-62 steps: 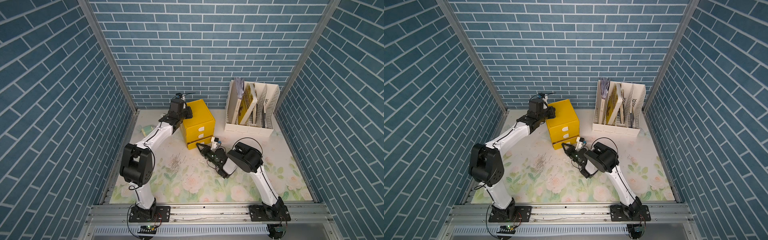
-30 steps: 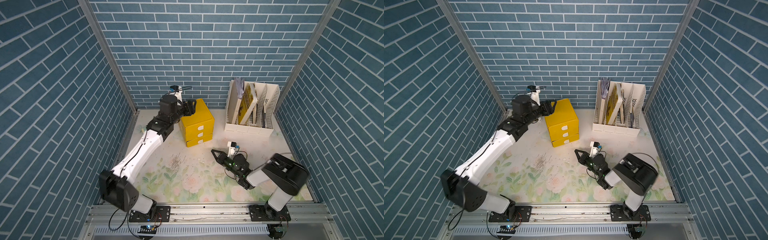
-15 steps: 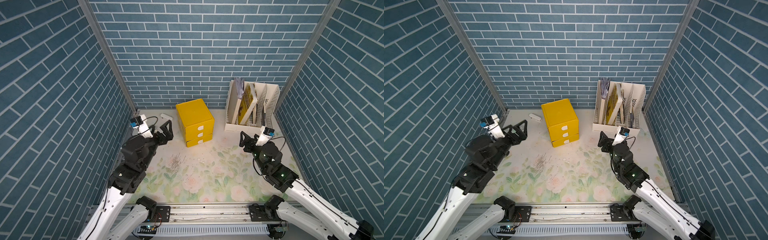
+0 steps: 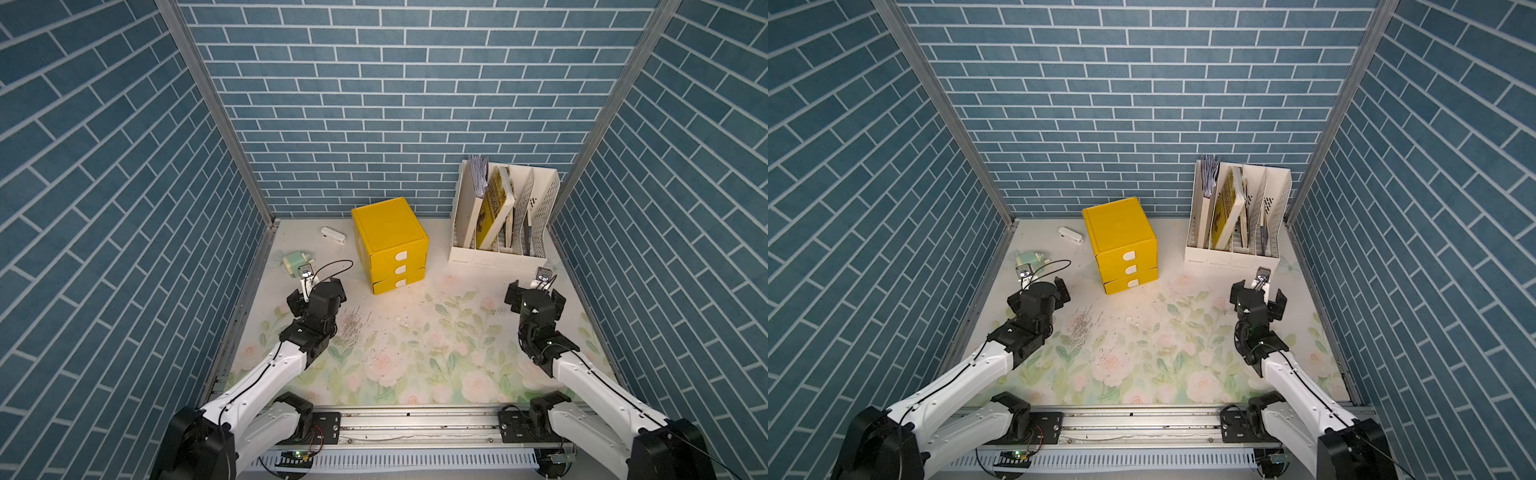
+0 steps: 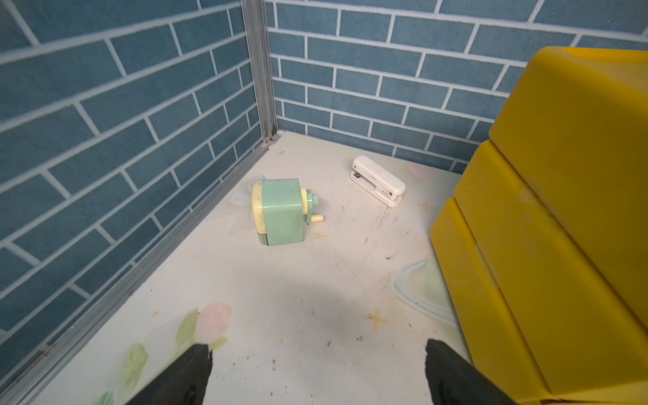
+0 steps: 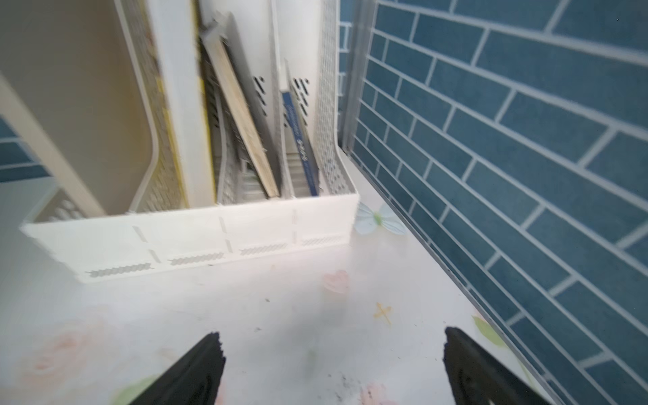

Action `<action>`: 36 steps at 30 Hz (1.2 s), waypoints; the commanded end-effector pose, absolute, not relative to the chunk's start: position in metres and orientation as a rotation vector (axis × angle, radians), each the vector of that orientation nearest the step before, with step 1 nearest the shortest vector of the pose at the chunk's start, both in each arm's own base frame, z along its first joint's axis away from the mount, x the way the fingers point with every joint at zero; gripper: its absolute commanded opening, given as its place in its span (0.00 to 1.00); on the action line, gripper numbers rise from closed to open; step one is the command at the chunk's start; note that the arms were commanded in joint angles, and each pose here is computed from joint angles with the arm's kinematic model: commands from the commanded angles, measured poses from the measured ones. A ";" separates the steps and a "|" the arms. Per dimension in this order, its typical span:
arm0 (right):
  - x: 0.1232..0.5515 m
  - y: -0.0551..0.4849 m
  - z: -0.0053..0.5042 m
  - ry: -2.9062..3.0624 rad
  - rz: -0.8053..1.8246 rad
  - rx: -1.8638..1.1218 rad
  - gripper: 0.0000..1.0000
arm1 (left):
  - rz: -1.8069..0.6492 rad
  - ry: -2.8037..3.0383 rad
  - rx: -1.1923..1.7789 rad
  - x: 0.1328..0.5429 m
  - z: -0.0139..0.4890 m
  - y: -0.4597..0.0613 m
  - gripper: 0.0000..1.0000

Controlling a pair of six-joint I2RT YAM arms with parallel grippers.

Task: Place the wired earphones into the drawer by color
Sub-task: Reset both arms

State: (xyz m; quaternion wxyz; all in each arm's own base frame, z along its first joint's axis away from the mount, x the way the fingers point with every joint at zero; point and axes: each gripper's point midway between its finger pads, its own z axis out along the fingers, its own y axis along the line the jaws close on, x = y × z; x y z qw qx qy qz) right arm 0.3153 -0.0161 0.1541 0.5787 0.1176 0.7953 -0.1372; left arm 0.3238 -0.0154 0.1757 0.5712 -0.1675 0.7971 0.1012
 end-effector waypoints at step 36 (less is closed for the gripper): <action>0.367 -0.009 0.129 1.670 -0.184 0.060 1.00 | 0.167 1.675 -0.207 0.367 0.130 0.028 1.00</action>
